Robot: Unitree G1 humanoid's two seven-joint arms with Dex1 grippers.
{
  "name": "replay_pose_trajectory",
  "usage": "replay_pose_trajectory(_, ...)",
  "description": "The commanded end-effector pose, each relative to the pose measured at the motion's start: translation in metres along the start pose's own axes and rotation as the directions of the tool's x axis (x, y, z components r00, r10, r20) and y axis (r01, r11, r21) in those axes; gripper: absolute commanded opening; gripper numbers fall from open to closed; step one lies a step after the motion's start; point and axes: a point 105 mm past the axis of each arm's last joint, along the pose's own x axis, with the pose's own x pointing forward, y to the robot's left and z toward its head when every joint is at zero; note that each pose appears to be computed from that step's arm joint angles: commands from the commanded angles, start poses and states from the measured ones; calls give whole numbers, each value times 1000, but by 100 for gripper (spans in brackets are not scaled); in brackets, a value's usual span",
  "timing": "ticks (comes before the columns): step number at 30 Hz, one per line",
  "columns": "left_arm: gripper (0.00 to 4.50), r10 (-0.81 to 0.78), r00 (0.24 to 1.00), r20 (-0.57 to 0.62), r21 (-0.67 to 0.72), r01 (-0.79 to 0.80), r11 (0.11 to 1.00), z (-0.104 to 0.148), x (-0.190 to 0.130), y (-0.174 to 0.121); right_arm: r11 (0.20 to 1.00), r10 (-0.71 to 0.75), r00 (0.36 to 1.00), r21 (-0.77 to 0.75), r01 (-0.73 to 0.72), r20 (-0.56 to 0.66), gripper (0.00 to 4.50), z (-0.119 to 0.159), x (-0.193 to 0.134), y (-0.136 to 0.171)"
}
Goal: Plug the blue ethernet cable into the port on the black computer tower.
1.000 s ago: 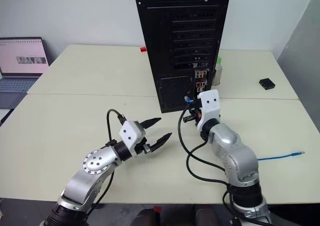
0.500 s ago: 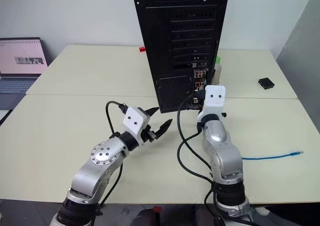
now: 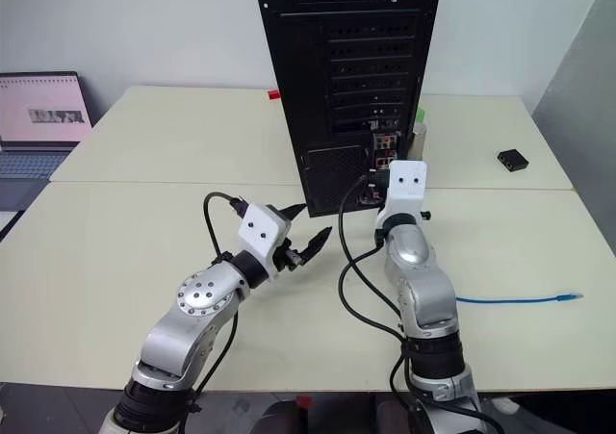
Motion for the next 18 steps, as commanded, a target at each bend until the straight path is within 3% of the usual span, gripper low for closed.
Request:
replay_pose_trajectory(1,340,3,999,40,17,-4,1000,11,0,0,1000,19,997,-5,-19,73,1,18,1,4)
replay_pose_trajectory(18,340,3,999,37,16,-4,1000,10,0,0,999,25,995,-25,-23,97,1,27,8,2)
